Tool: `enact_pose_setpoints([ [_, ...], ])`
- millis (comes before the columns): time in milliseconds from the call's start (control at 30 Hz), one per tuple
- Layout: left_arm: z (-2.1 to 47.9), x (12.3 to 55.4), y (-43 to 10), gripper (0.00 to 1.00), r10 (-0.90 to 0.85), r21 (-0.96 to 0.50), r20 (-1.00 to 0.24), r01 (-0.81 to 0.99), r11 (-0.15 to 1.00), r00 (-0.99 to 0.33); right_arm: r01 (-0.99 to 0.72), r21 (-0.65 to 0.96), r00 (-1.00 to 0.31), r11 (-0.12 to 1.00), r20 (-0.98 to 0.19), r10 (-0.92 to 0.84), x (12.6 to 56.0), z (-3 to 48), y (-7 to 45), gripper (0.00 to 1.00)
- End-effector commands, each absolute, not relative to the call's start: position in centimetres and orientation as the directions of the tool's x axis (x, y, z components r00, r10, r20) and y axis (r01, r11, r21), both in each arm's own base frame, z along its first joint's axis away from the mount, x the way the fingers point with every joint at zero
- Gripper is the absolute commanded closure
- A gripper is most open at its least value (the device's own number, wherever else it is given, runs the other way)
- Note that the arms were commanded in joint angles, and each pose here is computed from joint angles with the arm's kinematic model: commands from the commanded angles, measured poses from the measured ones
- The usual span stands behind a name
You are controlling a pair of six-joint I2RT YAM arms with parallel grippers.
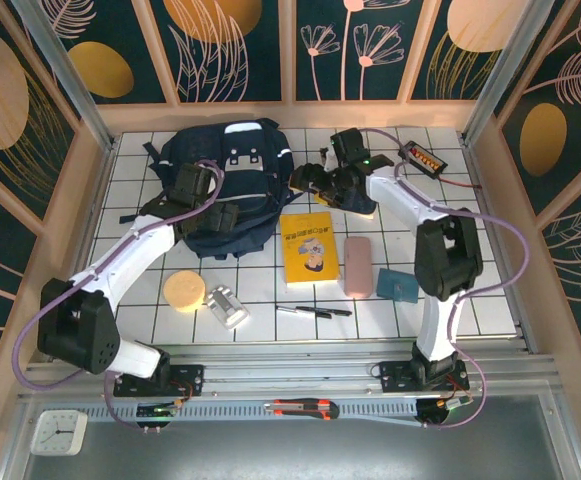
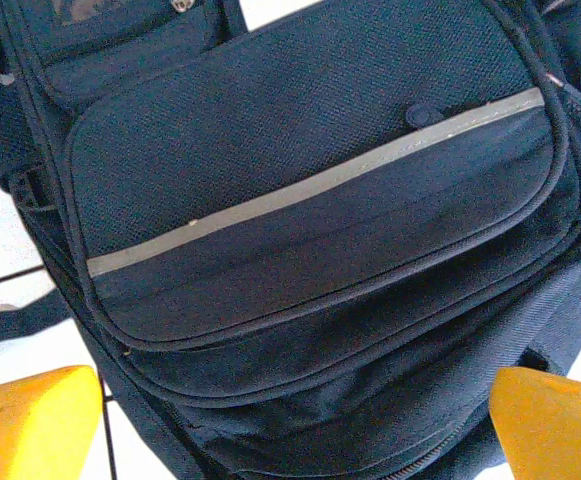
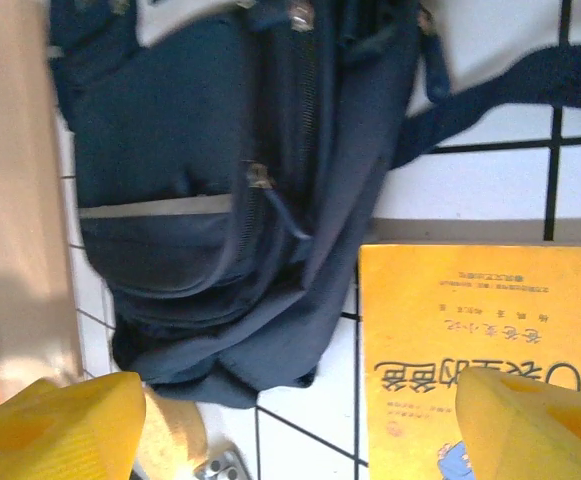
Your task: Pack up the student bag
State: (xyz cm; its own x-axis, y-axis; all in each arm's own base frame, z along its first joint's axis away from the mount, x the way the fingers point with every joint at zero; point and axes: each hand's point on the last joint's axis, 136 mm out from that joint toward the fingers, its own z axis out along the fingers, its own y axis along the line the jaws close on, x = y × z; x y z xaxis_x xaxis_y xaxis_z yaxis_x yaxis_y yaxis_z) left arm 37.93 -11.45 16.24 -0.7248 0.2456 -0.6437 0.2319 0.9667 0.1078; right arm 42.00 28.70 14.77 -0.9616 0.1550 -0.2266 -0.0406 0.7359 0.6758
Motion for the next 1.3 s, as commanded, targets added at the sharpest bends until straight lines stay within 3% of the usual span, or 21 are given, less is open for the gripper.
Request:
enact_pose_setpoints([
  [0,15.7,37.7,-11.1,0.01,0.257,0.126,-0.629,0.230,0.965,-0.734,-0.010,0.705,-0.968,0.709,-0.184,0.170,43.0,14.0,29.8,0.19],
  [433,15.7,36.7,-11.8,0.02,0.261,0.086,-0.654,0.273,0.958,-0.710,0.014,0.757,-0.979,0.654,-0.122,0.162,46.6,8.2,33.3,0.39],
  [767,14.1,36.2,-13.8,0.05,0.362,0.116,-0.626,0.376,0.919,-0.690,0.012,0.788,-0.980,0.616,-0.114,0.164,47.4,7.2,35.7,0.54],
  [967,12.3,36.6,-16.4,0.08,0.445,0.117,-0.581,0.472,0.874,-0.681,0.008,0.793,-0.979,0.609,-0.118,0.166,47.2,7.7,36.0,0.74],
  [1133,10.9,37.4,-17.3,0.11,0.457,0.107,-0.561,0.488,0.866,-0.690,-0.002,0.803,-0.974,0.596,-0.136,0.180,47.1,9.3,35.8,1.00],
  [1267,11.0,38.1,-17.2,0.13,0.460,0.129,-0.561,0.476,0.870,-0.688,-0.013,0.818,-0.969,0.575,-0.153,0.196,46.9,11.6,35.8,1.00],
])
